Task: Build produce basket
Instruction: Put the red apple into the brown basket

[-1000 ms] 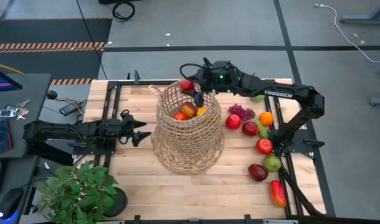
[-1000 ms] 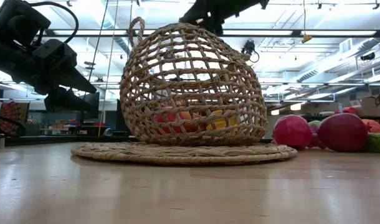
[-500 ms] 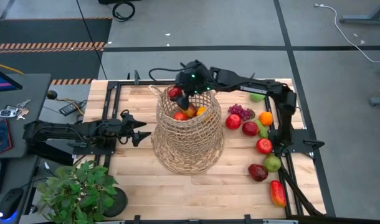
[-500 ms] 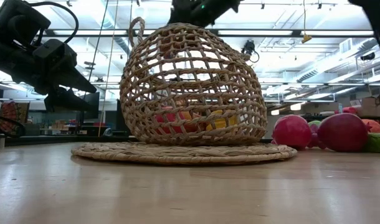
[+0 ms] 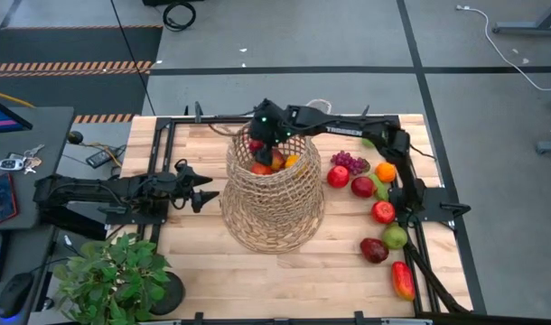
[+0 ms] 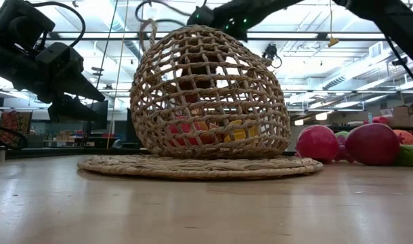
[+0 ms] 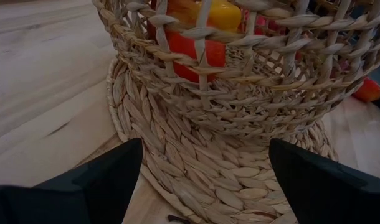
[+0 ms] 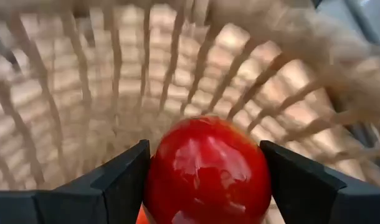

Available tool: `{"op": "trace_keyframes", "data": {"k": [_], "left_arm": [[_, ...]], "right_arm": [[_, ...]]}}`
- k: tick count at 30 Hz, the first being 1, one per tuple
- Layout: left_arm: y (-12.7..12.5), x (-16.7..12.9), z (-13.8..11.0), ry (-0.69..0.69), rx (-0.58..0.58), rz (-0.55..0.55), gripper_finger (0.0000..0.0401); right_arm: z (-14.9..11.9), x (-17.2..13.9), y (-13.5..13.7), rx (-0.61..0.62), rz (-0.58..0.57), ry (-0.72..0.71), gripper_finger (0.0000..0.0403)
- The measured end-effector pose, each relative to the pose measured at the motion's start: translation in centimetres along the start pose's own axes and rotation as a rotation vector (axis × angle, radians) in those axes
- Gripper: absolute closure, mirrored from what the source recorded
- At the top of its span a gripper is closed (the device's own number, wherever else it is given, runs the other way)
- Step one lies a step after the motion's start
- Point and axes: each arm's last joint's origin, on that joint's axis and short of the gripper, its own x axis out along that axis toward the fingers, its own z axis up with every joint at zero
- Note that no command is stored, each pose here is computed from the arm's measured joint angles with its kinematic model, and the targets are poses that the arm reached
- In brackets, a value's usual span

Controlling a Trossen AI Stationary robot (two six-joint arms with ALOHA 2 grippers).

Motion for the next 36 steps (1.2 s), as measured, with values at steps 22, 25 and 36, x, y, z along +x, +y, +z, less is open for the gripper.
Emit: {"op": "trace_keyframes", "data": {"k": [22,25,36], "left_arm": [[0.0,0.0,0.0,0.001,0.0,0.0,0.0044],[0.0,0.0,0.0,0.001,0.0,0.0,0.0044],[0.0,0.0,0.0,0.001,0.0,0.0,0.0044]], "right_arm": [[2.4,-2.0,0.1,-0.05,0.018,0.016,0.0018],[3.8,-4.9,-0.1,-0.009,-0.012,0.01,0.0018],[3.7,-16.4,1.4,-0.018,0.004,-0.03,0.0019]]}}
